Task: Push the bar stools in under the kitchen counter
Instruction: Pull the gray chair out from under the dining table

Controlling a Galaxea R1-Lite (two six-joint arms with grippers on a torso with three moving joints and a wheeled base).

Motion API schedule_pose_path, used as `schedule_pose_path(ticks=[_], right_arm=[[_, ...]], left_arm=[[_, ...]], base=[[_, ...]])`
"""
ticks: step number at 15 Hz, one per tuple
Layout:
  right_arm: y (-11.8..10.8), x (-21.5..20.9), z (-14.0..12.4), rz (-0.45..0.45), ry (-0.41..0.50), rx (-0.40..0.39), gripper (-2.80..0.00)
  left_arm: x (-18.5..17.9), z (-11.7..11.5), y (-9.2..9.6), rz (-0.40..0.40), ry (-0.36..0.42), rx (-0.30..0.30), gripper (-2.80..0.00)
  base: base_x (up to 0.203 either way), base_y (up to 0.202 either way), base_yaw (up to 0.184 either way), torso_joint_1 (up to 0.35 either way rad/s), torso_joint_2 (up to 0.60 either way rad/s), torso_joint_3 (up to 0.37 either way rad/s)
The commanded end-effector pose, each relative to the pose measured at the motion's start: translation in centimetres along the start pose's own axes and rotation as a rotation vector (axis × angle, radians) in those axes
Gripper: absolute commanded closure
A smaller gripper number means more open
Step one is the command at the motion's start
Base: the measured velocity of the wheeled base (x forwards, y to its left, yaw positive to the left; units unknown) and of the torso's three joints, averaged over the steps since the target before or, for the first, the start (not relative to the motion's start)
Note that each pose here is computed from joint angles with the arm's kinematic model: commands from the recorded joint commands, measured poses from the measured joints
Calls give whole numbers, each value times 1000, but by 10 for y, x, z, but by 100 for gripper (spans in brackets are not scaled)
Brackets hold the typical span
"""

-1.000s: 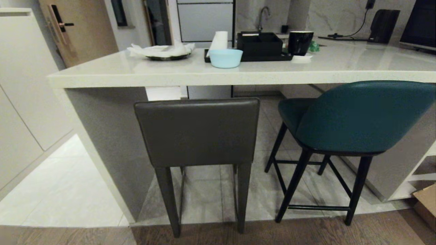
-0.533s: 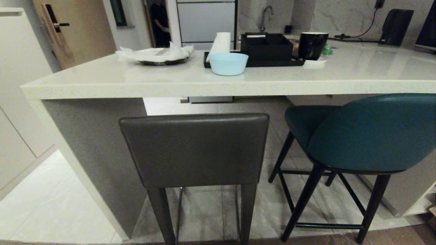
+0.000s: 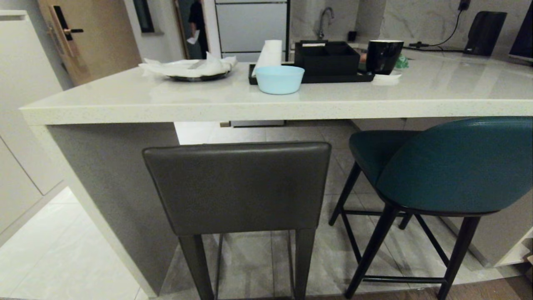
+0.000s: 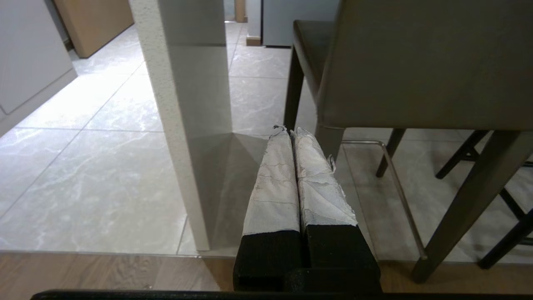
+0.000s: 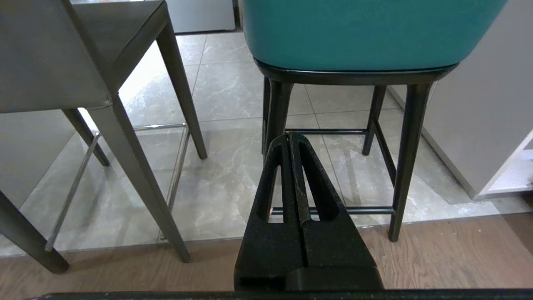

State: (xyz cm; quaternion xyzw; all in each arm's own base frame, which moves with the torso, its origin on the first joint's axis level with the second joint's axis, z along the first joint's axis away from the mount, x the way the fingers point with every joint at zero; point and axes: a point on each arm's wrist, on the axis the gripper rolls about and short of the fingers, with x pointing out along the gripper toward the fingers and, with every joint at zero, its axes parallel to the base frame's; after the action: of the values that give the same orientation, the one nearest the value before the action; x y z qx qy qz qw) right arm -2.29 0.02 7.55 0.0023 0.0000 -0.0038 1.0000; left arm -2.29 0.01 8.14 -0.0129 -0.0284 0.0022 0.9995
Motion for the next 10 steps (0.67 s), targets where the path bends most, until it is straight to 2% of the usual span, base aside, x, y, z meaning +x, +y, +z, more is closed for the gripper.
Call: schedule_pose_path(ticks=[1, 6, 10], right_arm=[[0, 0, 0, 0, 2, 0, 0], [0, 0, 0, 0, 0, 0, 0], [0, 0, 0, 0, 2, 0, 0]], left_arm=[[1, -5, 0, 1, 15, 0, 0], [1, -5, 0, 1, 15, 0, 0], [1, -5, 0, 1, 15, 0, 0]], base=[[-6, 69, 0, 6, 2, 2], [-1, 153, -2, -1, 4, 3], [0, 0, 0, 0, 0, 0]])
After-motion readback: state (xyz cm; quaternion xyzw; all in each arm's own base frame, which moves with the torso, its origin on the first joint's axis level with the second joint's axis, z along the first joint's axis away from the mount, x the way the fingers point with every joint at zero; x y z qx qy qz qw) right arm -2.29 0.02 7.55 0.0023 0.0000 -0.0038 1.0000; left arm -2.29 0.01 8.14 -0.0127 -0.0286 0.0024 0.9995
